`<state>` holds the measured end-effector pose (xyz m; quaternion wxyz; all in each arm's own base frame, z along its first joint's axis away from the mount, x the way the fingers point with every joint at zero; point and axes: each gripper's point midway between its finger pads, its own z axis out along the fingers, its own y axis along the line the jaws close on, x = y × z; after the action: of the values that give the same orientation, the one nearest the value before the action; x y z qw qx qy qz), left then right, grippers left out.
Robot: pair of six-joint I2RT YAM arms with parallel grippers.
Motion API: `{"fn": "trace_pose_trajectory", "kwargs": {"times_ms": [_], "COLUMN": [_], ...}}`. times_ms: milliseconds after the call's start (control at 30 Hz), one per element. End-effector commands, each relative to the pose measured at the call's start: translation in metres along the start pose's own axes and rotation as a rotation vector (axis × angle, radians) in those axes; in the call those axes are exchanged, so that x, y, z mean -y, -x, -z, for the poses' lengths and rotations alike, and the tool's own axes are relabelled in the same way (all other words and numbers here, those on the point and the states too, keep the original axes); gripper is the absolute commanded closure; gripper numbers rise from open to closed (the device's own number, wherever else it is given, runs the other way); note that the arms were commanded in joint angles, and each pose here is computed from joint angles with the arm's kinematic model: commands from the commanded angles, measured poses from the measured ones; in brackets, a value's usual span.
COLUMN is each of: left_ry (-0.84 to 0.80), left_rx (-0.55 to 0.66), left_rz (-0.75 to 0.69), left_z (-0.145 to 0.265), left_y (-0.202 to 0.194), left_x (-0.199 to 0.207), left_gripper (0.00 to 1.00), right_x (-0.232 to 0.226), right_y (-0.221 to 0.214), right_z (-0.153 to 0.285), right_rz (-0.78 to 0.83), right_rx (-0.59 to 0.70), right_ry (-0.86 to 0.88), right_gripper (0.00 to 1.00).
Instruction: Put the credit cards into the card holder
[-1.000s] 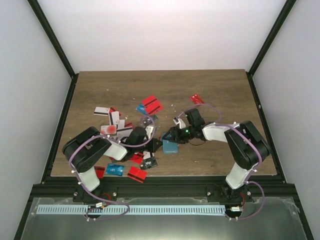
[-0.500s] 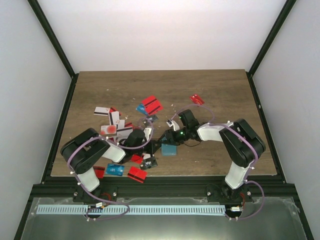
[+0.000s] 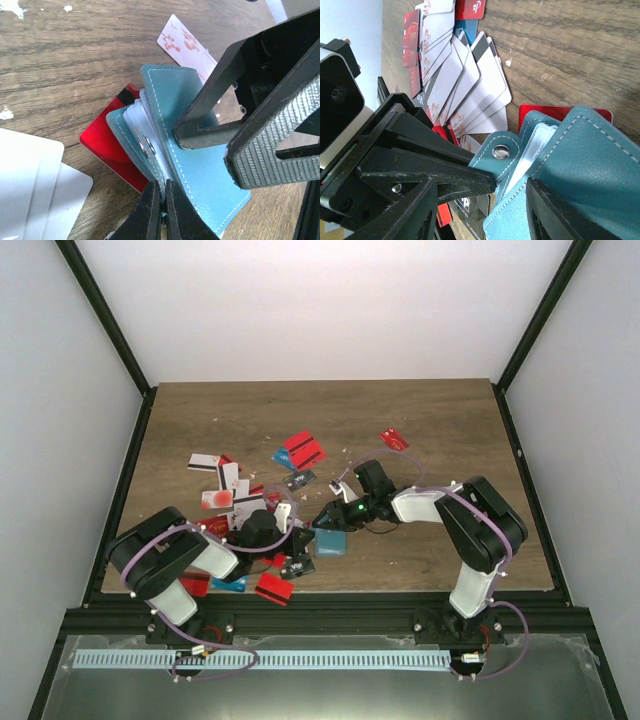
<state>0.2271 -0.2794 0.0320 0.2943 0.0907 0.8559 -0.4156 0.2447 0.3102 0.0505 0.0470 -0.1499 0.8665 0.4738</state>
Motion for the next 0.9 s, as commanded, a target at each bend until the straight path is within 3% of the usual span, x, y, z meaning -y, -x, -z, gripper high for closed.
{"fn": "trace_pose_trajectory", "kwargs": {"times_ms": [0, 500, 867], "left_ry": [-0.189, -0.376, -0.336], "left_rx": [0.108, 0.115, 0.084], "left_rz": [-0.099, -0.168, -0.187], "left_z": [0.005, 0.017, 0.015], "left_y": [0.026, 0.015, 0.008], "left_x": [0.045, 0.073, 0.065], "left_gripper": [0.96, 0.92, 0.90], "right_x": [0.058, 0.023, -0.016], "right_y": [-0.038, -0.057, -0.071], "right_z": [-0.005, -0.003, 0.004], "right_rz": [-0.121, -0.044, -0.014], "right_rx": [-0.072, -0.169, -0.208], "right_ry": [-0.177, 0.017, 0.127], "right_gripper": [0.49, 0.48, 0.48]}}
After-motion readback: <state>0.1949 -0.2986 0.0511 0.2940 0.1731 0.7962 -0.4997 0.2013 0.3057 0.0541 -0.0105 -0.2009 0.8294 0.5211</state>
